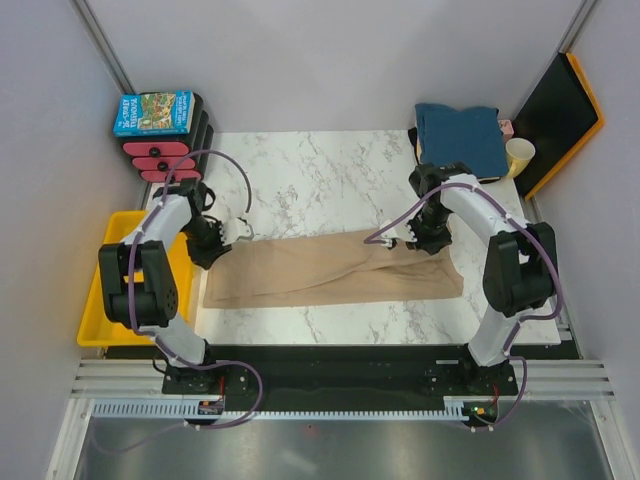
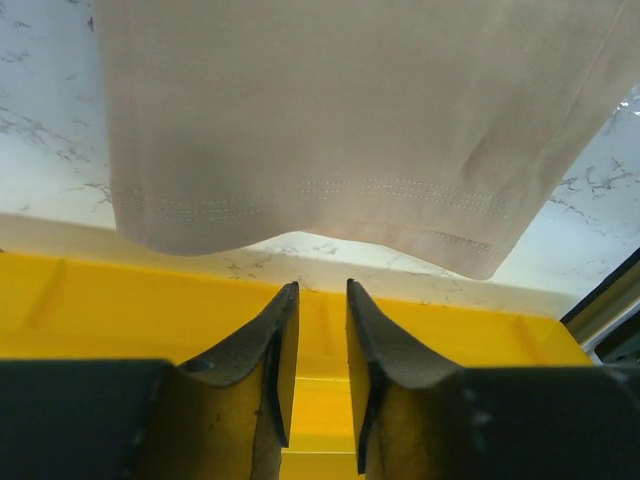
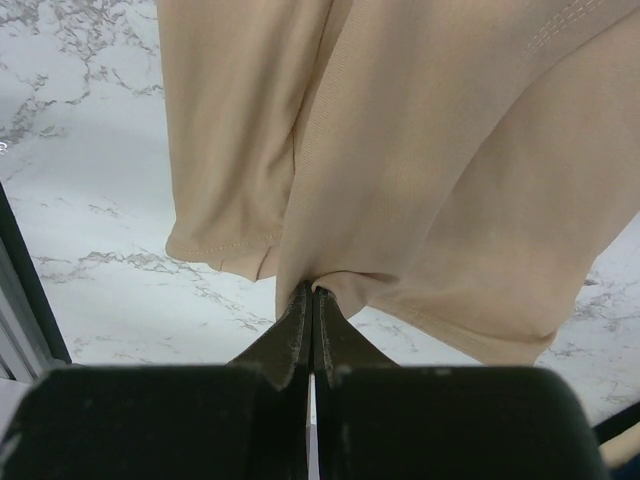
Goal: Fold and stack the t-shirts
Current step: Fold the other side of the tshirt into a rectangle
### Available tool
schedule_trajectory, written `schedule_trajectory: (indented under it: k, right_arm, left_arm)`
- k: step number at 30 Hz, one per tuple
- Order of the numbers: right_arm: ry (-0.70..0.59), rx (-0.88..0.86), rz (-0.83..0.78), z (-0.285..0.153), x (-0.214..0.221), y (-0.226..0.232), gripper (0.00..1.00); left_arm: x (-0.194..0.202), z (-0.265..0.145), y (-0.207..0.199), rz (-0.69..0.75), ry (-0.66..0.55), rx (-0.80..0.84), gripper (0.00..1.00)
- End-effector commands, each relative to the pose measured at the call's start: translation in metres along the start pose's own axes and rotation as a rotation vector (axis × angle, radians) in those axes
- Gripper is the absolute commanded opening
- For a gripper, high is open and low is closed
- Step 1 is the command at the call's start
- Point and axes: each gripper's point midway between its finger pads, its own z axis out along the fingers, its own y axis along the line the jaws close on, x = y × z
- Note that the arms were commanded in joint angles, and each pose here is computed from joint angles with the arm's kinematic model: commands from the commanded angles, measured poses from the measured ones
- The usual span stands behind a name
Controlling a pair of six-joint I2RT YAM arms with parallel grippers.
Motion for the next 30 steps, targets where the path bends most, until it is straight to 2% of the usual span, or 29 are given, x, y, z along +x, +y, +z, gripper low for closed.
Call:
schedule_trajectory:
  k: [1, 6, 7, 10, 18, 25, 30]
  right_arm:
    - [-0.011, 0.018, -0.006, -0.007, -0.005, -0.008, 0.0]
    - [-0.002, 0.018, -0.009, -0.005, -0.003, -0.01, 0.0]
    - [0.0, 0.023, -0.011, -0.006, -0.003, -0.012, 0.0]
    - [-0.004, 0.032, -0.004, -0.007, -0.004, -0.015, 0.0]
    - [0.004, 0.051, 0.011, -0.008, -0.002, -0.009, 0.0]
    - [0.003, 0.058, 0.018, -0.007, -0.003, -0.012, 0.0]
    - [-0.001, 0.063, 0.025, -0.007, -0.003, -0.012, 0.0]
  left_arm:
    - [-0.008, -0.025, -0.01, 0.204, -0.054, -0.1, 0.36]
    - [-0.006, -0.014, -0.027, 0.492, -0.026, -0.143, 0.48]
    - [-0.014, -0.012, -0.032, 0.586, -0.025, -0.137, 0.49]
    - [-0.021, -0.003, -0.039, 0.688, -0.031, -0.147, 0.53]
    - [-0.035, 0.005, -0.049, 0.686, -0.064, -0.108, 0.57]
    - [-0.027, 0.014, -0.08, 0.729, -0.068, -0.055, 0.65]
    - [-0.021, 0.021, -0.089, 0.726, -0.054, -0.031, 0.66]
